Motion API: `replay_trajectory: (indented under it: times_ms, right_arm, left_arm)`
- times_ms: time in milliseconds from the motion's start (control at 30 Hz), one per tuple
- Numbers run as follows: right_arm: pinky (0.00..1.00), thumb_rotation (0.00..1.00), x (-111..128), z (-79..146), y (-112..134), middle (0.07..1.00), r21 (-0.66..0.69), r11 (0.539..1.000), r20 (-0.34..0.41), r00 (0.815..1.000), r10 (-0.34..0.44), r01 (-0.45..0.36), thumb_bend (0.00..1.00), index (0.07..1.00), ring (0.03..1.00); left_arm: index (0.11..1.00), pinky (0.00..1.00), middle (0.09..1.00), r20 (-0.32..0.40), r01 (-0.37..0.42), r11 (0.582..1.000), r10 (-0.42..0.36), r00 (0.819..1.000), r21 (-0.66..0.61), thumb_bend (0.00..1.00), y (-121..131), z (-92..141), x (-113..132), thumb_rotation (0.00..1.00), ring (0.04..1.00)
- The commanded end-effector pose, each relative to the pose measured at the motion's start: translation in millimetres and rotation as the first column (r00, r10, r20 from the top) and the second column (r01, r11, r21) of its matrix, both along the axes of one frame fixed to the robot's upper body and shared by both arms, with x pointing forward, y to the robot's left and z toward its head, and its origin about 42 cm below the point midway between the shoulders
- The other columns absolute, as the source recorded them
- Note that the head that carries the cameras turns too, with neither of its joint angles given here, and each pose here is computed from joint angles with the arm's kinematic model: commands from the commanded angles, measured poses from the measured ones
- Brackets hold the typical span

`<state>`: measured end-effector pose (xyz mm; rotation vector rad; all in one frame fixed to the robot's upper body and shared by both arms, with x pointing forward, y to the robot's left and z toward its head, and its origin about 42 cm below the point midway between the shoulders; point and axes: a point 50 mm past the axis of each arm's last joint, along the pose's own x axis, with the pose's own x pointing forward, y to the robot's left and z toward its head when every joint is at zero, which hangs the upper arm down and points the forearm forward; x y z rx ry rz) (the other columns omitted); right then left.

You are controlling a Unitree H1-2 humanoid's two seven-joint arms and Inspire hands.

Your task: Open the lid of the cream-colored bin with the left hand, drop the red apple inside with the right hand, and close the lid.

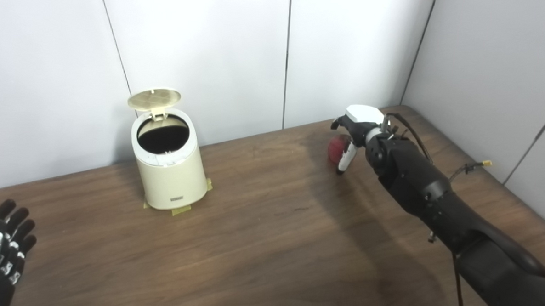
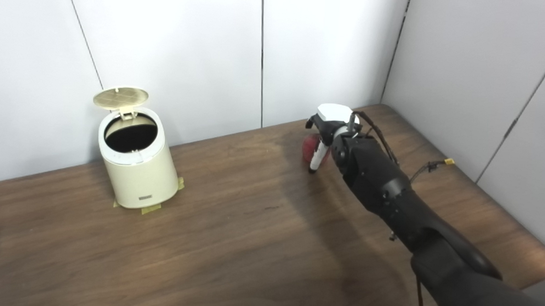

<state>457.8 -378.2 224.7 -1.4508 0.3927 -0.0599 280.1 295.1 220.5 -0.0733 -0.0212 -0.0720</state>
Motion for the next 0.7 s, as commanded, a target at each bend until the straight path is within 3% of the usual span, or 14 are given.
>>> replay_trajectory:
  times_ms: [0, 367, 533, 667]
  right_arm:
    - [0.75, 0.13, 13.2, 37.8, -5.7, 0.849, -0.036, 0.999, 0.109, 0.994, 0.009, -0.005, 0.97, 0.782, 0.860]
    - [0.78, 0.11, 9.6, 22.9, -9.5, 0.871, 0.005, 1.000, 0.100, 0.995, 0.008, -0.008, 0.94, 0.804, 0.864]
    - [0.71, 0.11, 7.8, 18.9, -9.0, 0.832, 0.009, 1.000, 0.112, 0.994, 0.011, -0.012, 0.92, 0.794, 0.818]
    - [0.60, 0.03, 5.5, 17.8, -10.4, 0.735, 0.049, 0.998, 0.188, 0.982, 0.025, -0.035, 0.89, 0.702, 0.682]
  left_arm:
    - [1.000, 0.99, 0.961, 0.061, 0.003, 1.000, -0.003, 0.998, 0.013, 0.35, 1.7, 17.5, 2.5, 0.77, 0.968]
    - [1.000, 1.00, 0.974, 0.061, 0.001, 1.000, -0.002, 0.998, 0.009, 0.36, 2.4, 20.0, 3.4, 0.73, 0.981]
    - [1.000, 1.00, 0.976, 0.061, 0.003, 1.000, -0.004, 0.998, 0.014, 0.36, 3.1, 20.9, 3.4, 0.73, 0.982]
    - [1.000, 1.00, 0.976, 0.064, 0.004, 1.000, -0.005, 0.998, 0.017, 0.35, 2.4, 22.1, 3.1, 0.73, 0.983]
